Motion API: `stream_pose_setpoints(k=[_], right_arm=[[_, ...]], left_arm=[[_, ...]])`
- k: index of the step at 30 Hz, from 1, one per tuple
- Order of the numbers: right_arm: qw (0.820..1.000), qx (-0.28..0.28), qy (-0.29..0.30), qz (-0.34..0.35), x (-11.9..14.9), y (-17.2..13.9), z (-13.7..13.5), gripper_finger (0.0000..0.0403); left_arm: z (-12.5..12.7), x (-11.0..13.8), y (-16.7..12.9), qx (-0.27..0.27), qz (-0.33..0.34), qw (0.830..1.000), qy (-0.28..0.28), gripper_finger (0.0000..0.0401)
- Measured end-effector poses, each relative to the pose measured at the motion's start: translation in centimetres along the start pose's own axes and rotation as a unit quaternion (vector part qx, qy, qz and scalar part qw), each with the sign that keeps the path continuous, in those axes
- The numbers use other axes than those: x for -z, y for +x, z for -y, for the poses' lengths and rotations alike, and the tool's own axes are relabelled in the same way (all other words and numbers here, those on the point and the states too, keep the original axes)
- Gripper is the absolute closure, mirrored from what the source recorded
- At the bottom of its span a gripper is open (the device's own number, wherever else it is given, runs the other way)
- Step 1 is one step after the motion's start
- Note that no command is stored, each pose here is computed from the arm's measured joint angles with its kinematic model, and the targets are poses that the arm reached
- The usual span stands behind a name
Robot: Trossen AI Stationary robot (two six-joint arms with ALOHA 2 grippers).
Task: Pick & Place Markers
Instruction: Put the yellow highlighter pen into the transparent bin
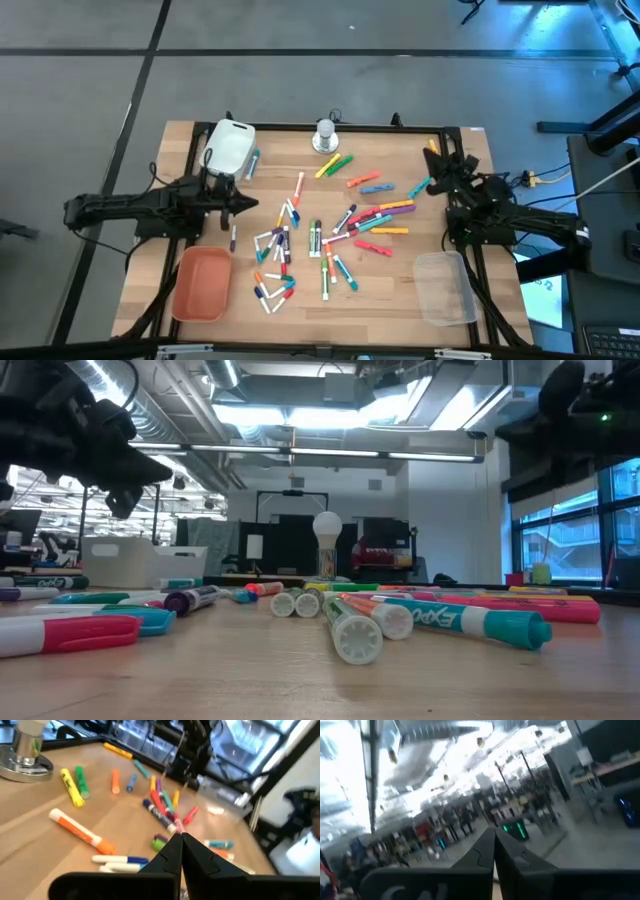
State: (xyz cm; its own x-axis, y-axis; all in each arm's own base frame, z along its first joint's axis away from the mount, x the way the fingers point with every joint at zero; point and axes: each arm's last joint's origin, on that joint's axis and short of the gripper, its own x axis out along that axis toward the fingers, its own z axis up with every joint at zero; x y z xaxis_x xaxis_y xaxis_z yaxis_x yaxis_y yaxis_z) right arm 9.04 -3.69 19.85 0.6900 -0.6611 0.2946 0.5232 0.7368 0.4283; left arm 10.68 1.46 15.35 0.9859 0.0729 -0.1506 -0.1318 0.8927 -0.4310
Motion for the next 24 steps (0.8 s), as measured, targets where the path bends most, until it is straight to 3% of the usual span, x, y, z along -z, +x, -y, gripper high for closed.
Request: stream_pose_setpoints(k=[3, 6, 9, 12, 18, 24], right_arm=[[0.995, 0.059, -0.013, -0.079, 1.9, 0.2, 0.9, 0.0393], [0.980, 0.119, -0.017, -0.159, 3.8, 0.3, 2.0, 0.0393], [0.964, 0.153, -0.006, -0.218, 4.4, 0.7, 2.7, 0.0393], [0.944, 0.192, -0.030, -0.265, 3.3, 2.2, 2.8, 0.0393], [0.867, 0.287, -0.130, -0.387, -0.2, 6.3, 2.9, 0.0366], [0.789, 0.385, -0.146, -0.456, -2.3, 10.5, 4.2, 0.0292]], left_arm=[[-0.2, 0.3, 0.2, -0.042, -0.005, 0.998, 0.045, 0.0396], [-0.6, 0.0, 0.3, -0.119, 0.026, 0.990, 0.072, 0.0395], [-0.9, -0.8, 0.2, -0.202, 0.088, 0.972, 0.082, 0.0395], [-0.9, -1.7, 0.0, -0.253, 0.138, 0.951, 0.113, 0.0395], [-1.1, -2.2, -0.3, -0.310, 0.162, 0.927, 0.139, 0.0395], [-1.4, -1.8, -0.2, -0.306, 0.141, 0.932, 0.136, 0.0395]])
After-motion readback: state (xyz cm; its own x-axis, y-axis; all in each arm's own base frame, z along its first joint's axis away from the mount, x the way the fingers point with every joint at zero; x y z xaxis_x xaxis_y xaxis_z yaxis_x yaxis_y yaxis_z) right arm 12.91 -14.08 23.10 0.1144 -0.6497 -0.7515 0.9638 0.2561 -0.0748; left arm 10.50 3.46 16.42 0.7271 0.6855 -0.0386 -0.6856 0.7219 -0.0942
